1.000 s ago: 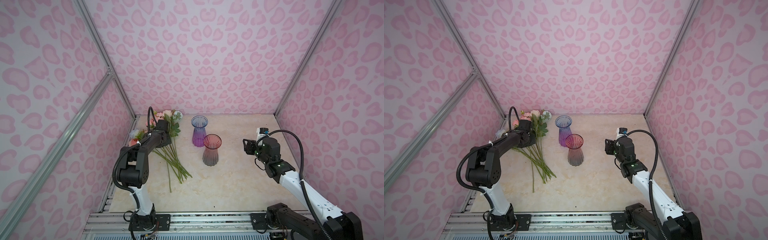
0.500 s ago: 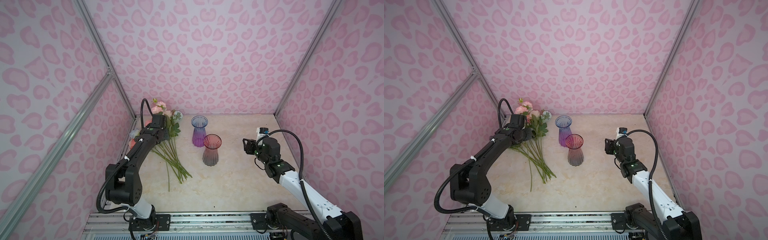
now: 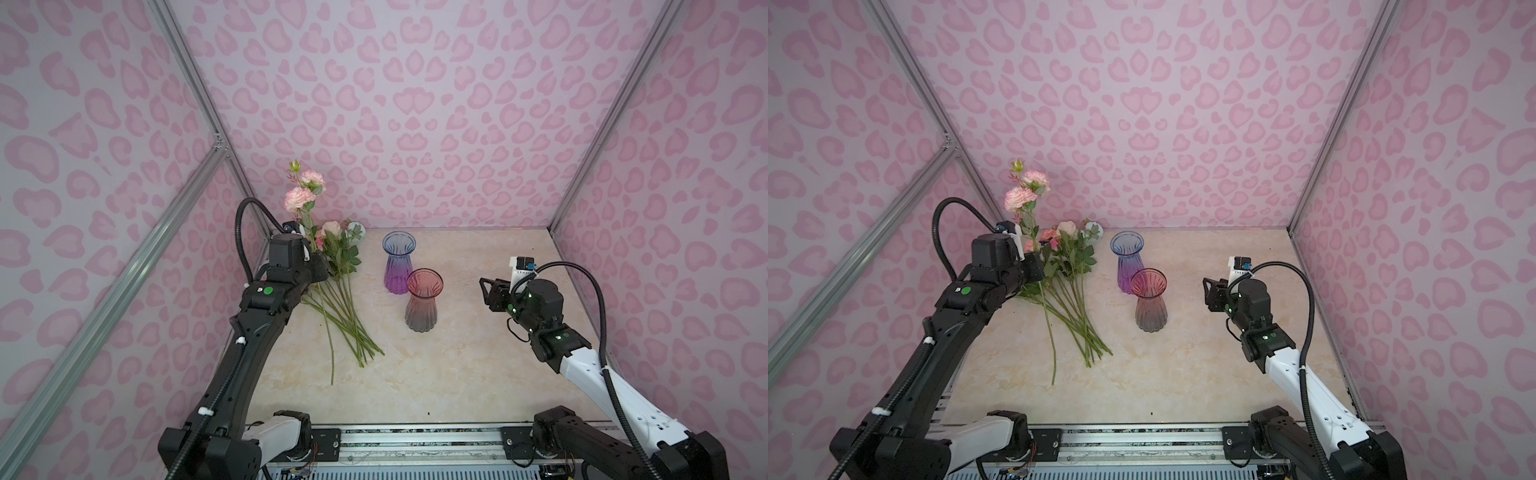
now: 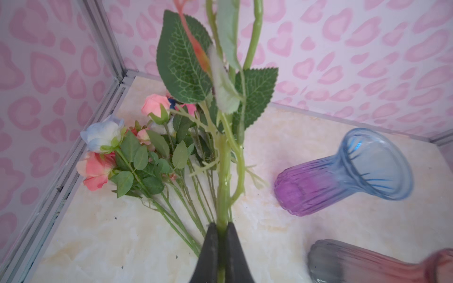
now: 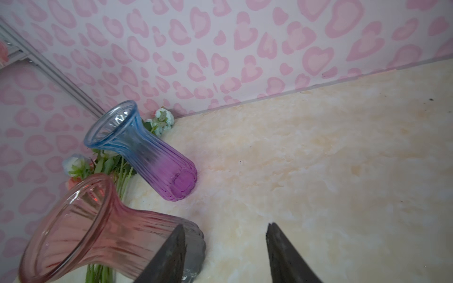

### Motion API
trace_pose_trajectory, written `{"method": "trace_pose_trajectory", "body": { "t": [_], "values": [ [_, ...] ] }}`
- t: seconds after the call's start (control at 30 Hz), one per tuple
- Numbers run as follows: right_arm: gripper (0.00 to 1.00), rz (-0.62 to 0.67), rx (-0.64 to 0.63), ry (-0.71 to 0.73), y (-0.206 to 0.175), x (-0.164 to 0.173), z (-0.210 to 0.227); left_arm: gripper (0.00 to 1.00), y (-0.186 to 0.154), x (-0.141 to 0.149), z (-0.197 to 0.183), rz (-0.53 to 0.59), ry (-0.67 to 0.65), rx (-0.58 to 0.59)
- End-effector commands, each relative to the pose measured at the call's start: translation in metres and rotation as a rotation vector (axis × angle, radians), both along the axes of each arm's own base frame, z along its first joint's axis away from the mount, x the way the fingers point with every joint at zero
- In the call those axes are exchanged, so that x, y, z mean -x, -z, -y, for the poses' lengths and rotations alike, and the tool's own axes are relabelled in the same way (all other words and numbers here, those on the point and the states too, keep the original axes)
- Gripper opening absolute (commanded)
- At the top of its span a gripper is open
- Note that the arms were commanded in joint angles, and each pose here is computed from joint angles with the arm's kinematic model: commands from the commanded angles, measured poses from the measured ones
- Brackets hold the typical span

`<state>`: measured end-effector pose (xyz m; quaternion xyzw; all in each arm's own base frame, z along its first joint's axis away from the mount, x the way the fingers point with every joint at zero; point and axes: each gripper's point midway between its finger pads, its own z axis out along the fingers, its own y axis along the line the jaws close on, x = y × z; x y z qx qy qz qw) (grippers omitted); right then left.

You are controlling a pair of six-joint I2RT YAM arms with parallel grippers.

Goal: Arrange flowers in a vase
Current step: Pick up the flower from the flowers, then place the flower in the vase.

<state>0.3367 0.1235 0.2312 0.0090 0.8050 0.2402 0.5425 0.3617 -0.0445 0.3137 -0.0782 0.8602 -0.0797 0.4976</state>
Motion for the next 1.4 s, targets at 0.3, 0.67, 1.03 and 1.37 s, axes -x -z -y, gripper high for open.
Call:
{"method": "trace_pose_trajectory", "body": {
  "t": [0.3, 0.67, 1.03, 1.37],
  "values": [
    [0.63, 0.206, -0.019, -0.253, -0.039, 0.045, -0.048, 0.03, -0.151, 0.064, 0.078, 0.491, 0.35, 0.242],
    [0.62, 0.266, -0.054, -0.289, -0.056, 0.068, -0.047, 0.03, -0.233, 0.098, 0.128, 0.812, 0.558, 0.343],
    [0.61, 0.277, -0.079, -0.257, -0.056, 0.068, -0.044, 0.03, -0.315, 0.1, 0.126, 1.085, 0.543, 0.471],
    [0.61, 0.264, -0.056, -0.266, -0.056, 0.062, -0.048, 0.03, -0.267, 0.054, 0.169, 1.014, 0.569, 0.507]
  ]
}}
